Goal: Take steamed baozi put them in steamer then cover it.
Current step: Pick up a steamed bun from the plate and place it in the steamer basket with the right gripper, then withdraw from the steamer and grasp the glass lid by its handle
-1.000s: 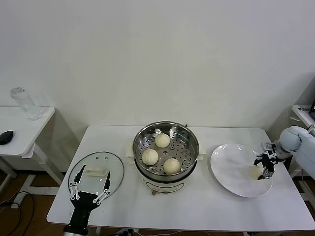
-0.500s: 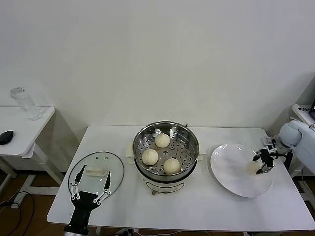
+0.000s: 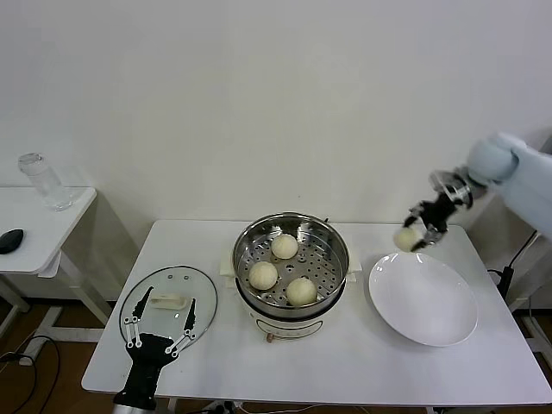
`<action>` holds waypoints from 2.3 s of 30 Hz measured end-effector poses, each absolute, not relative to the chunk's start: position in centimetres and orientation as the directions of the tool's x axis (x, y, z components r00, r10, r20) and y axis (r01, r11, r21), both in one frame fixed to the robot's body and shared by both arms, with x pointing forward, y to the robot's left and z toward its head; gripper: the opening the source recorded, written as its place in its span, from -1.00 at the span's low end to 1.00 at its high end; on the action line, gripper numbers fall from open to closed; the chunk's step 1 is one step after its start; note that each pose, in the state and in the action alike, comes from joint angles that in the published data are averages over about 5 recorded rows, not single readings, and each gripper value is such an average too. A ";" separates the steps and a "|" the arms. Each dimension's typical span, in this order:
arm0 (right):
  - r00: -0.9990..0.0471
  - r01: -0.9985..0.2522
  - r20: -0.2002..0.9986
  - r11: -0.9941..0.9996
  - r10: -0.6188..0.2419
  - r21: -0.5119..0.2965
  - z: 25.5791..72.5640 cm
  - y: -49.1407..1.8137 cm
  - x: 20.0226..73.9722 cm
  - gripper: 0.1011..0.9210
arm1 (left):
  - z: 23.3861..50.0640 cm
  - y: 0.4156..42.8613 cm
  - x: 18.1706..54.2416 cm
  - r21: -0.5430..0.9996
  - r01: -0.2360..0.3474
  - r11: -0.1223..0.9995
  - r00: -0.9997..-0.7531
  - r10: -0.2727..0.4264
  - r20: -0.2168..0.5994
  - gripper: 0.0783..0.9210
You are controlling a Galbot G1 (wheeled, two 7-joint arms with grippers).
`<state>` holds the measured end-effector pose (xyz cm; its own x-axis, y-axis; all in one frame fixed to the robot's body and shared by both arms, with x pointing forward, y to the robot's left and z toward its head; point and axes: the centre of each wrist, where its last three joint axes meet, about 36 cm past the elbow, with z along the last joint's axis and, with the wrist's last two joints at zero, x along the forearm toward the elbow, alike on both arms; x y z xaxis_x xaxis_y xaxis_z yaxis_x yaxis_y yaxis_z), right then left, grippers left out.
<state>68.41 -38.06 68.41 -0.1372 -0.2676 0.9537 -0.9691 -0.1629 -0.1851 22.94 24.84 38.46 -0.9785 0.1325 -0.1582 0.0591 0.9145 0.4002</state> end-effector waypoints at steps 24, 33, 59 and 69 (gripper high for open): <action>-0.002 -0.881 0.983 -0.464 -0.183 -0.088 69.1 -17.2 68.1 0.35 | 38.6 24.6 23.3 0.393 0.048 0.918 -0.977 0.125 -0.172 0.77; 0.005 -0.874 0.992 -0.482 -0.124 -0.056 65.6 -15.3 68.8 0.35 | 38.6 24.9 23.3 0.396 0.041 0.917 -0.977 0.120 -0.175 0.77; -0.001 -0.858 0.993 -0.509 -0.121 -0.063 61.9 -13.9 69.0 0.76 | 38.6 25.0 23.4 0.399 0.037 0.916 -0.977 0.118 -0.179 0.77; -0.037 -0.862 0.934 -0.462 -0.355 -0.210 65.3 -17.1 67.3 0.76 | 38.9 25.2 23.8 0.415 0.029 0.909 -0.974 0.119 -0.192 0.77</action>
<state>67.26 -17.11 65.30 -0.0372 -0.3546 0.9343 -0.8616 -0.4622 -0.2098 23.85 25.21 38.85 -0.9743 0.1186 -0.1917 0.0291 0.9095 0.4148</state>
